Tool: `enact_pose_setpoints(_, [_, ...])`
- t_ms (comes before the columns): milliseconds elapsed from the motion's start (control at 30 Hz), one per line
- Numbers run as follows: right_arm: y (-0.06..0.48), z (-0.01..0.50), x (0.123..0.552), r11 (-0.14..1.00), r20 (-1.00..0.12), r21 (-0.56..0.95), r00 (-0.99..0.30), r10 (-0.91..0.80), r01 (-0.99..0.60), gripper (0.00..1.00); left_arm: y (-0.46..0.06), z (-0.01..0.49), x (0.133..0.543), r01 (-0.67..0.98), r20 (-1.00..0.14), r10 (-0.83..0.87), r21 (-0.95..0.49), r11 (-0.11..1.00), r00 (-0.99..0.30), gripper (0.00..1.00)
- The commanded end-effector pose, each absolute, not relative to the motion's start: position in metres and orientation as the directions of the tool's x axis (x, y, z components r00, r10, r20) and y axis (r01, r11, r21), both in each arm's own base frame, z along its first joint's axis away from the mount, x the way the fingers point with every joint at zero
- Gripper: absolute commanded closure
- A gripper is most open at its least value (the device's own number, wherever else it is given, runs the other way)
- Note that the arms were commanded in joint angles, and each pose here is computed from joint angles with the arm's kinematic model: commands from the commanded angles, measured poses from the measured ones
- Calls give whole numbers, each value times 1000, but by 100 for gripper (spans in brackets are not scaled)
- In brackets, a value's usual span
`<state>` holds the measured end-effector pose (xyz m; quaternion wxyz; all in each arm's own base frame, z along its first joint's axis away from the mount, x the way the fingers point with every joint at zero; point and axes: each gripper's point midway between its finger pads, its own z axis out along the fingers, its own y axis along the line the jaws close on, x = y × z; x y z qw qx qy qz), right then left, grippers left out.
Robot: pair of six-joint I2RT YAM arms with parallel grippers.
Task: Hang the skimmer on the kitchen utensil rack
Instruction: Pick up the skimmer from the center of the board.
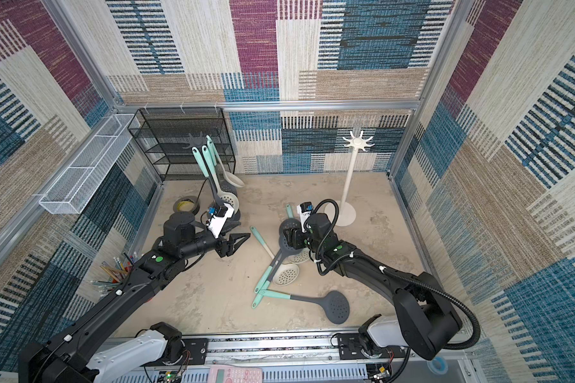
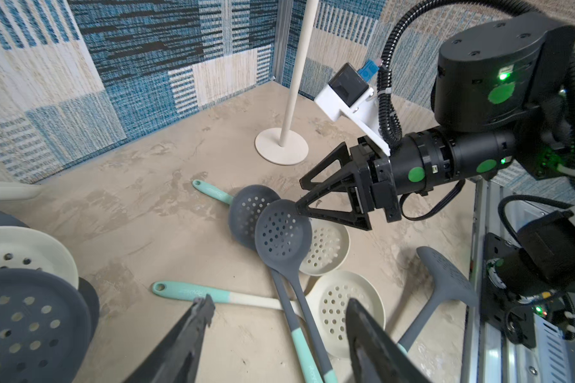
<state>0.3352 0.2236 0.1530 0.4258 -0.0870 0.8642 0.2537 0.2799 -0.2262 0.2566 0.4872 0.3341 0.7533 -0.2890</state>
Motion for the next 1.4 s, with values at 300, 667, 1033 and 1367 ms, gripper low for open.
enact_pose_setpoints(300, [186,129,305,863,-696,476,-673,252,-169,33,-250,232,263,799,-864,365,-67,597,-345,35])
enact_pose_setpoints(667, [175,138,270,857,-693,466,-693,198,-221,35,-265,202,241,693,-754,290,-288,661,-590,39])
enact_pose_setpoints(1033, [174,148,266,864,-713,434,-683,158,-253,34,-300,162,186,869,-736,540,-132,477,-408,43])
enact_pose_setpoints(1367, [179,161,256,858,-729,366,-685,23,-361,36,-320,120,171,908,-697,625,-91,409,-351,49])
